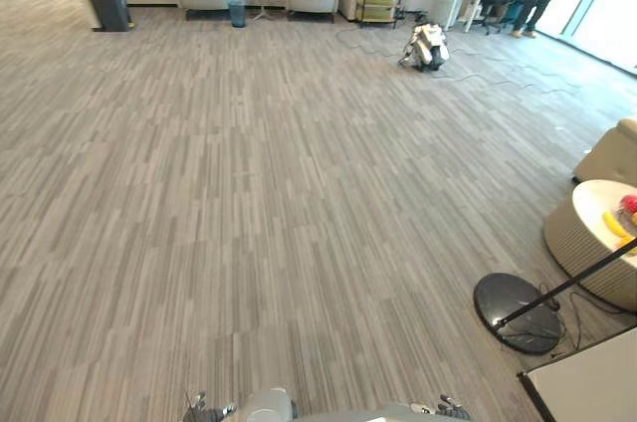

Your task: Organize washtable

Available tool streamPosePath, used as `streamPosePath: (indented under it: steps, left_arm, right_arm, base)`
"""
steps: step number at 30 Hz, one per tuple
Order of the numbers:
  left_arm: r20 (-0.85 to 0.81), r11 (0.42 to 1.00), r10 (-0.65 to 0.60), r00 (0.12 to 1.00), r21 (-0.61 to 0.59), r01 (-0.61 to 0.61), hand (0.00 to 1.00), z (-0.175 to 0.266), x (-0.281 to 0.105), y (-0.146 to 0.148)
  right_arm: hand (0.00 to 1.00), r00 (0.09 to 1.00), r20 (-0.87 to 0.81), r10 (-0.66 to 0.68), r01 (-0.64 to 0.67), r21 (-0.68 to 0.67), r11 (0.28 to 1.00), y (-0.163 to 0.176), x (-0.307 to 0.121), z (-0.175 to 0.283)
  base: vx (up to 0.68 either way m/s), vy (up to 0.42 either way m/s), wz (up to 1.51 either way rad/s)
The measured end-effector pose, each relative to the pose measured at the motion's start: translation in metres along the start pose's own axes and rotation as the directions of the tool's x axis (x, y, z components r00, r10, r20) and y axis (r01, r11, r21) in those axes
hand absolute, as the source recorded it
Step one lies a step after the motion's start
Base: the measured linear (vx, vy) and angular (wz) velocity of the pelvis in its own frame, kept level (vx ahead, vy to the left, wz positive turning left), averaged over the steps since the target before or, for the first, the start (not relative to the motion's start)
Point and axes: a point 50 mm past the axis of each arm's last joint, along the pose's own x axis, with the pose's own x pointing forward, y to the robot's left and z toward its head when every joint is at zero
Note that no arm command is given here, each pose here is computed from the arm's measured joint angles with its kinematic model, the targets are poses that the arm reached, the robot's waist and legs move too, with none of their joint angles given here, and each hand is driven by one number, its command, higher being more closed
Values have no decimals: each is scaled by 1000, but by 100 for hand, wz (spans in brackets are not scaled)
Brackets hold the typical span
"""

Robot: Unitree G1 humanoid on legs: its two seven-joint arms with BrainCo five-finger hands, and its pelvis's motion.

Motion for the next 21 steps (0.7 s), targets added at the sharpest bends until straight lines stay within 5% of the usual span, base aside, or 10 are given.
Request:
streamPosePath:
  steps: [10, 21]
  left_arm:
    - [-25, 991, -84, 996, -109, 81, 0, -9, -8, -47]
    - [-47, 995, -60, 997, -86, 56, 0, -13, -4, -33]
  right_arm:
    - [0, 997, -54, -54, 51, -57, 997, -25, -2, -13]
    - [0, 993, -111, -40, 35, -54, 998, -20, -3, -25]
  base:
    - [339, -36, 0]
    - [27, 23, -4]
